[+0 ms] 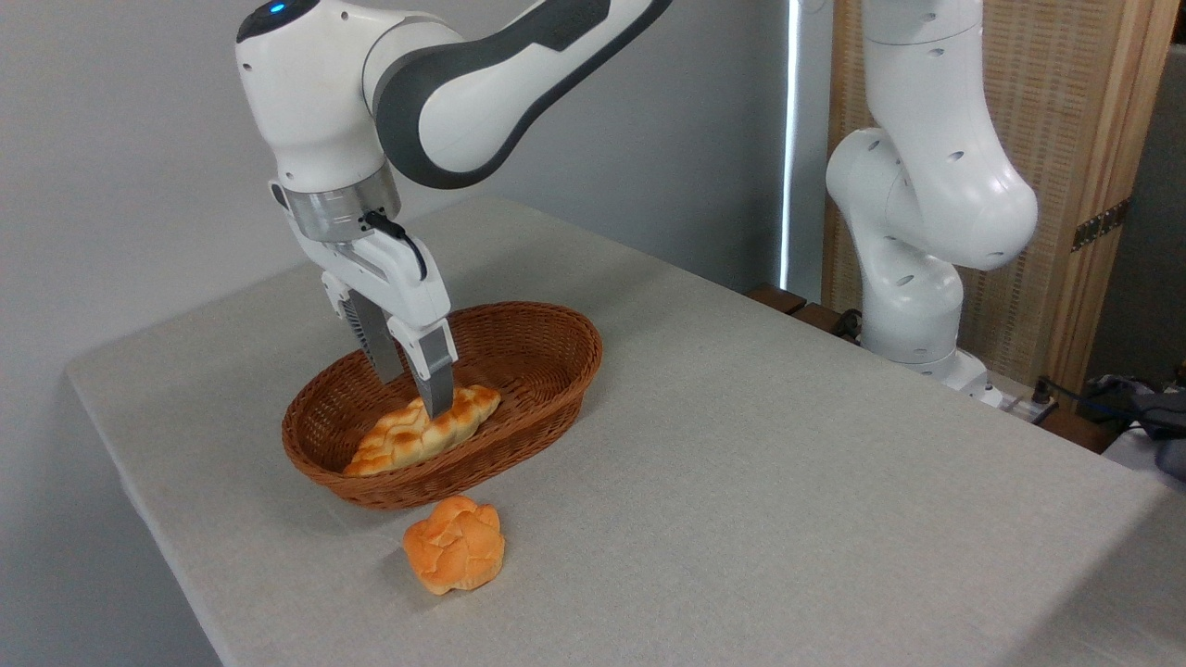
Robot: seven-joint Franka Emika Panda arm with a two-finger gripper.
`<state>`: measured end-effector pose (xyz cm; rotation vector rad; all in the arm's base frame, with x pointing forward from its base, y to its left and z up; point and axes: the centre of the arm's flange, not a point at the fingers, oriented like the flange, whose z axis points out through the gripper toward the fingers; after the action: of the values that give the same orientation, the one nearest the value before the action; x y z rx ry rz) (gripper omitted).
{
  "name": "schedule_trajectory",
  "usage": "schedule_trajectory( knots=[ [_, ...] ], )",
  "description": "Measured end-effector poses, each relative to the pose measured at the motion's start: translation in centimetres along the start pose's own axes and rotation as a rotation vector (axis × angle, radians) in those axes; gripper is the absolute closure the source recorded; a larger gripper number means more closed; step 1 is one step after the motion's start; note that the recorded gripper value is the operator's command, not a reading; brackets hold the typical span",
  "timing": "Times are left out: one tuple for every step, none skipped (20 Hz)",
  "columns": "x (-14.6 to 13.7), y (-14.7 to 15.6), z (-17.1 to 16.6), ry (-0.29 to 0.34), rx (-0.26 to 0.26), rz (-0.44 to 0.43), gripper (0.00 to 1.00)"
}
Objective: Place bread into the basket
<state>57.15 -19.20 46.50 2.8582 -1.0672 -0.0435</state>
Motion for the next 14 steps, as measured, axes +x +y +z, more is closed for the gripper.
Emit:
schedule_trajectory(
  knots=[
    [0.1, 0.0, -0.2, 0.005, 0.002, 0.000, 0.00],
    [0.2, 0.0, -0.7, 0.014, 0.006, 0.001, 0.00],
    [0.4, 0.0, -1.4, 0.027, 0.012, 0.002, 0.00],
    [0.4, -0.1, -2.3, 0.038, 0.017, 0.002, 0.00],
    [0.3, -0.2, -3.1, 0.046, 0.021, 0.000, 0.00],
    [0.1, -0.2, -3.9, 0.051, 0.025, -0.003, 0.00],
    [-0.3, -0.2, -4.8, 0.054, 0.028, -0.003, 0.00],
    [-0.9, -0.3, -5.7, 0.054, 0.031, 0.007, 0.00],
    [-1.6, -0.4, -6.6, 0.051, 0.033, 0.021, 0.00],
    [-2.5, -0.9, -7.5, 0.048, 0.035, 0.029, 0.00],
    [-3.4, -1.5, -8.4, 0.048, 0.038, 0.031, 0.00],
    [-4.2, -2.1, -9.3, 0.054, 0.043, 0.028, 0.00],
    [-4.9, -2.6, -10.1, 0.063, 0.049, 0.021, 0.00],
    [-5.6, -3.1, -10.7, 0.070, 0.054, 0.011, 0.00]
  ],
)
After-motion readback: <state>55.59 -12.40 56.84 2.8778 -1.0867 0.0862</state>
